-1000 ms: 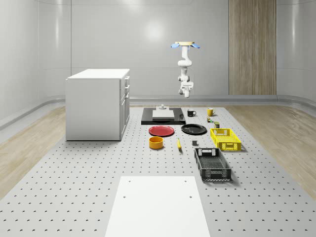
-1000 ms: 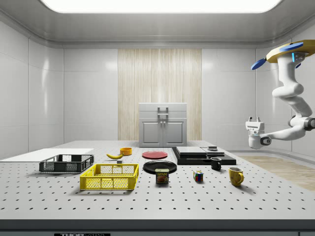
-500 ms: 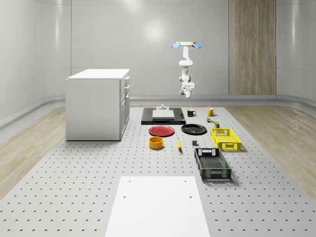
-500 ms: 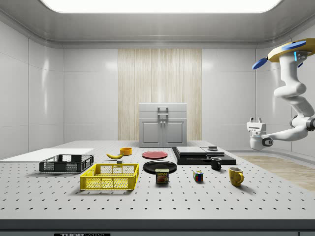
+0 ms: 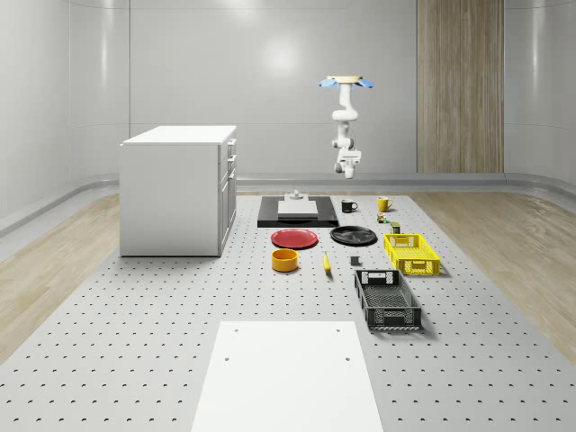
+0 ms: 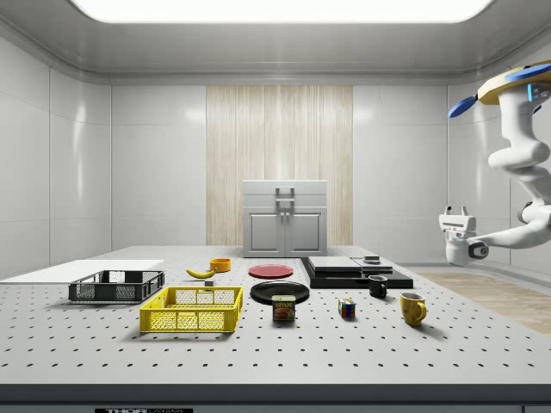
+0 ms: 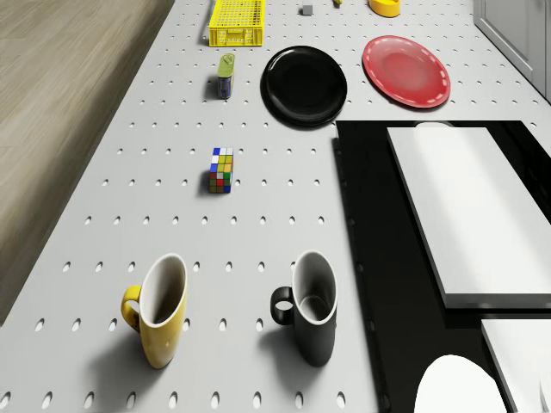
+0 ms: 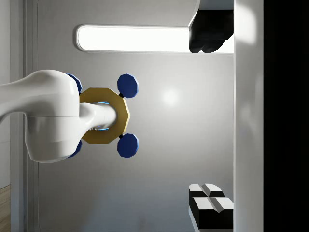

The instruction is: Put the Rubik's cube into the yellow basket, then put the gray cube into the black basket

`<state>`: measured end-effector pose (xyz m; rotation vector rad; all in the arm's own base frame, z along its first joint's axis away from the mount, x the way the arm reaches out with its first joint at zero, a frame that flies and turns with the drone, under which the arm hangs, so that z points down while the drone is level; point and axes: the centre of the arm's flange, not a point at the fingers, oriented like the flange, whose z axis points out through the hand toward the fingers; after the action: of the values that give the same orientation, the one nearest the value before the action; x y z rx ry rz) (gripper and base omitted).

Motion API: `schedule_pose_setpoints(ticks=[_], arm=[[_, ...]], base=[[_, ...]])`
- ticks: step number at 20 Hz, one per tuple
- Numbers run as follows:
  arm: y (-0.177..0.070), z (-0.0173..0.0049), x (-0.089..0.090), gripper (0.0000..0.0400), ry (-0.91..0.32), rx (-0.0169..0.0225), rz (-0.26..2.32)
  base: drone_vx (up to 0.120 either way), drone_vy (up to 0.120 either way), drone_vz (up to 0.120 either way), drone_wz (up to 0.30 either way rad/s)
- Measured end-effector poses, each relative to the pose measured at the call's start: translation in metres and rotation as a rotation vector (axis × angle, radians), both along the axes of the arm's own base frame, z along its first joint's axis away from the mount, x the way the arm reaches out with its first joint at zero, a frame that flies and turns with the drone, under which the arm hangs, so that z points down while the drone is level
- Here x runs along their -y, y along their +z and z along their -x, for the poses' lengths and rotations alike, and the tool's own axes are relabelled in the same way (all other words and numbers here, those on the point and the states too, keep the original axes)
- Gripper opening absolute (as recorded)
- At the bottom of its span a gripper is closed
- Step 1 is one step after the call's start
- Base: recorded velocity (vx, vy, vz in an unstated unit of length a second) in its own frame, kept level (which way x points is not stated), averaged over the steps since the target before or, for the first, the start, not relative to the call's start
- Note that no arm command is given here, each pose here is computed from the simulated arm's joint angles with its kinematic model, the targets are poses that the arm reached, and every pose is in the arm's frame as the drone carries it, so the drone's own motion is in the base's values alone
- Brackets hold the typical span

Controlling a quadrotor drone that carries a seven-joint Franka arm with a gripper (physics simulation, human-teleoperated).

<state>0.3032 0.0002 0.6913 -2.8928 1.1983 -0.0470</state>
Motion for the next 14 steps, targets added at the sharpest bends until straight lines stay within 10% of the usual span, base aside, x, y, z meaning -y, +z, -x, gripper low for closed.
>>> schedule_pose_setpoints(ticks=[6,14], arm=[[0.0000,0.0005,-0.0004,0.0400,0.000,0.0046,0.004],[0.0000,0.0011,-0.0022,0.0400,0.000,0.0106,0.022]], base=[[0.000,0.120,0.000,0.000],[0.115,0.120,0.000,0.000]])
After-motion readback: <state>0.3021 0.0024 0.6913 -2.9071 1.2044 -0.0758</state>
